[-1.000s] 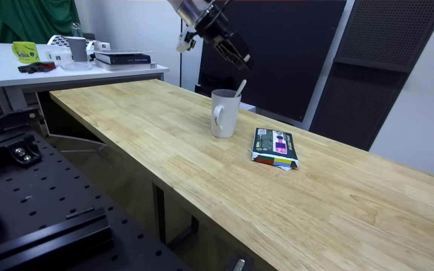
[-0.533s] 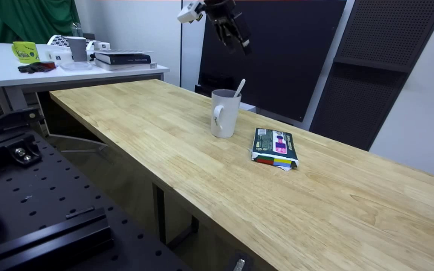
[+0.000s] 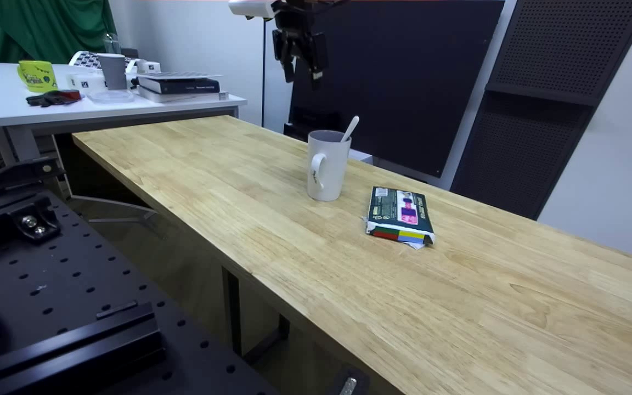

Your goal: Pick up the spoon and put it in the mug

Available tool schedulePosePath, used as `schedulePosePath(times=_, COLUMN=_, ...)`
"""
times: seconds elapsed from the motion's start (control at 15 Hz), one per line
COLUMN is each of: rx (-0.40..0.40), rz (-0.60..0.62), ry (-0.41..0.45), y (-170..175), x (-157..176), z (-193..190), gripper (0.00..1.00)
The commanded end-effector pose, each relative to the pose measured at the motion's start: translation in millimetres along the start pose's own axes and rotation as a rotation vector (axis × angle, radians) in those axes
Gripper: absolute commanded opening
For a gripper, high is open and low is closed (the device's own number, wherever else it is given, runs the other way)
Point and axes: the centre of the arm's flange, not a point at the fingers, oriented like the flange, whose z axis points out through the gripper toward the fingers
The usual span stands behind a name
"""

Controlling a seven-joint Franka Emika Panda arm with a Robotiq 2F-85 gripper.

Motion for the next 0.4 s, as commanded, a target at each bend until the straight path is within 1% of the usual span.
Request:
schedulePosePath(times=0.0, rx=0.032, rz=-0.092, ry=-0.177, y=2, x=30, z=-25, gripper=1.00)
schedulePosePath(times=0.07, rx=0.017, rz=-0.108, ry=-0.237, y=1, x=32, z=-26, gripper=1.00)
schedulePosePath(times=0.13, rx=0.025, rz=-0.078, ry=-0.156, y=-7, x=5, z=-9, gripper=1.00)
schedulePosePath(times=0.2, rx=0.026, rz=-0.097, ry=-0.195, y=-6, x=11, z=-14, gripper=1.00)
schedulePosePath(times=0.33, rx=0.029, rz=-0.111, ry=-0.212, y=-4, x=18, z=-19, gripper=1.00)
